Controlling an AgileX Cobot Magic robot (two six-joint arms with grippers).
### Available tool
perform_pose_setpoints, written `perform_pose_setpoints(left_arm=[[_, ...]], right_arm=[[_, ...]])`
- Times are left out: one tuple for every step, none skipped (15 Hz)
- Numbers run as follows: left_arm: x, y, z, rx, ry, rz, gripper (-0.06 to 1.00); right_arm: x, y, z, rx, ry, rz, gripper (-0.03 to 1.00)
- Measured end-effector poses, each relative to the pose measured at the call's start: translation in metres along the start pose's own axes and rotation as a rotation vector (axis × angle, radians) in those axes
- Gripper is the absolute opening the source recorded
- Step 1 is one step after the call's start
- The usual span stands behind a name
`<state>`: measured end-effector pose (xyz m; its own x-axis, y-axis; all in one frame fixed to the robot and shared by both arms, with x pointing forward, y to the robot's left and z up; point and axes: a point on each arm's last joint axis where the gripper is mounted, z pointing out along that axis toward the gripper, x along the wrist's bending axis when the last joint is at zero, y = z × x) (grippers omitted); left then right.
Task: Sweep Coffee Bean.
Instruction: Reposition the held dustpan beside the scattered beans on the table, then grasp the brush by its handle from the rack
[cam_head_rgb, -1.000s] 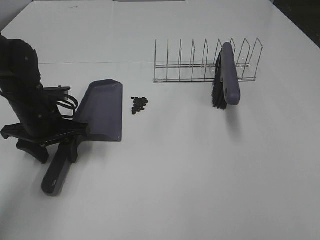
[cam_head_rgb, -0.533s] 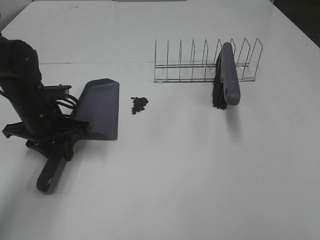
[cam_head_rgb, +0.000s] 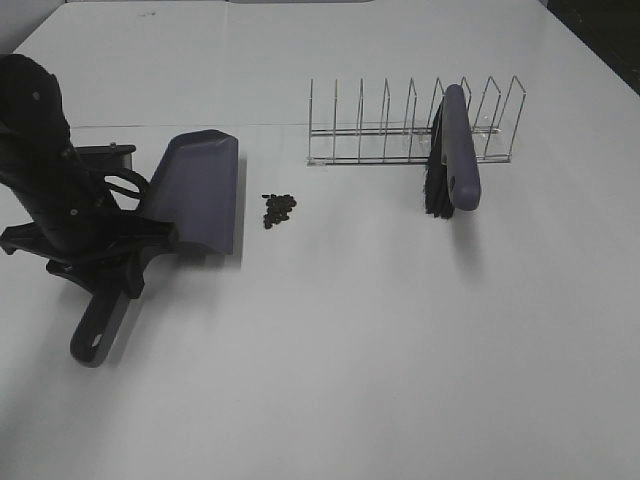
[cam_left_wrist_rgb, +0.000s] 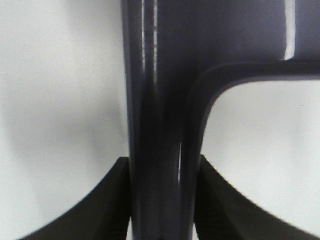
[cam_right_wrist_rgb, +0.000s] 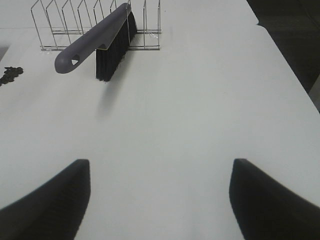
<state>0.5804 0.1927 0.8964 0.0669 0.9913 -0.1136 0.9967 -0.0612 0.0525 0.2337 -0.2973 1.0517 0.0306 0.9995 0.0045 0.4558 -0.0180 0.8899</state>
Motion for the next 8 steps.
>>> perform_pose_setpoints(left_arm=[[0.0001, -0.0005, 0.0000, 0.005, 0.001, 0.000, 0.34], [0.0001, -0.0006, 0.0000, 0.007, 0.001, 0.000, 0.34], [0.0001, -0.0007, 0.0000, 0.008, 0.001, 0.000, 0.34], [0.0001, -0.0007, 0.0000, 0.008, 0.001, 0.000, 0.34], [0.0001, -0.0007, 0.0000, 0.008, 0.001, 0.000, 0.34], [0.0002, -0.0010, 0.0002, 0.009, 0.001, 0.000, 0.34], [0.0002, -0.0010, 0.0002, 0.009, 0.001, 0.000, 0.34], [0.0002, -0.0010, 0.0002, 0.009, 0.001, 0.000, 0.34]], right_arm=[[0.0000, 0.0000, 0.0000, 0.000, 0.000, 0.000, 0.68], [0.0000, 0.0000, 0.0000, 0.000, 0.000, 0.000, 0.68], [0.0000, 0.0000, 0.0000, 0.000, 0.000, 0.000, 0.68], [0.0000, 0.0000, 0.0000, 0.000, 0.000, 0.000, 0.68], [0.0000, 0.0000, 0.0000, 0.000, 0.000, 0.000, 0.68], [0.0000, 0.0000, 0.0000, 0.000, 0.000, 0.000, 0.68], [0.0000, 0.0000, 0.0000, 0.000, 0.000, 0.000, 0.68], [0.0001, 0.0008, 0.0013, 0.009, 0.001, 0.001, 0.68]])
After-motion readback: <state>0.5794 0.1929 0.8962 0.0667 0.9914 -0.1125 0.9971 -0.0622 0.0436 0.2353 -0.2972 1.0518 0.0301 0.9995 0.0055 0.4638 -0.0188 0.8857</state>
